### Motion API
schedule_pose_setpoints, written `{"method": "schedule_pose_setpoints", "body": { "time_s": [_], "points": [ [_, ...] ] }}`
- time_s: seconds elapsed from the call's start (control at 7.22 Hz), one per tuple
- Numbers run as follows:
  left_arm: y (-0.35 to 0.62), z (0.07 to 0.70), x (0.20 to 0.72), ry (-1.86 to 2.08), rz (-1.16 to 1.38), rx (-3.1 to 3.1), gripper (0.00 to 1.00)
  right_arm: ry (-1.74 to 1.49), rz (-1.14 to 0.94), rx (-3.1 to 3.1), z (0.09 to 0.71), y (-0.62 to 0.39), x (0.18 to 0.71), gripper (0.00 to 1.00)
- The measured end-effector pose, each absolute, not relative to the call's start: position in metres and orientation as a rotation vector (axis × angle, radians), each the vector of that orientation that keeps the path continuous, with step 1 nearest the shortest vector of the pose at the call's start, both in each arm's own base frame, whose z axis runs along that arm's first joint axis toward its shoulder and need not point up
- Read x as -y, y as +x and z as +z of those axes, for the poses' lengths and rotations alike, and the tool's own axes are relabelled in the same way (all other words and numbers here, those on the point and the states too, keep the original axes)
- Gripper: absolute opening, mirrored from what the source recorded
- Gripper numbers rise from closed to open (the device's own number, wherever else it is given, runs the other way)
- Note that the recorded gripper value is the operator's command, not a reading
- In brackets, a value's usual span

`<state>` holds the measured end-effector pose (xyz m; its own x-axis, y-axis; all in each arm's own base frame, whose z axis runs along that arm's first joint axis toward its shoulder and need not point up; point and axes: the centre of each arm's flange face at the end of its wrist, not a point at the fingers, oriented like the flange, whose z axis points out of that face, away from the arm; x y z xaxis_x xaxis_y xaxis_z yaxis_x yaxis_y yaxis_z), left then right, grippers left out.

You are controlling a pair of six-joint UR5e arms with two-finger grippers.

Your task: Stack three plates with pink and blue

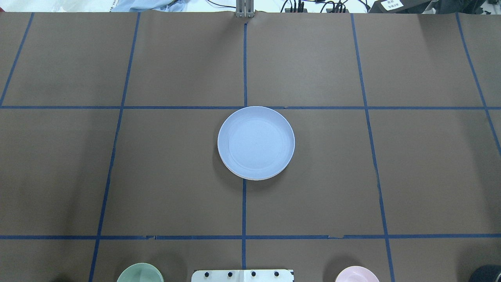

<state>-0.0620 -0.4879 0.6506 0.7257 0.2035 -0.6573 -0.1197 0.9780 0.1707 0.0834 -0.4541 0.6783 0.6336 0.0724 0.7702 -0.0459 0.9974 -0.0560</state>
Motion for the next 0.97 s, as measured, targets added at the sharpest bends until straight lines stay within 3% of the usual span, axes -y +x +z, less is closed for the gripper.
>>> {"method": "schedule_pose_setpoints", "body": {
  "time_s": [0.97],
  "points": [
    [-0.056,0.642,0.488,0.096,0.104,-0.828,1.00,-0.013,0.095,0.872,0.676,0.099,0.449,1.00]
  ]
}}
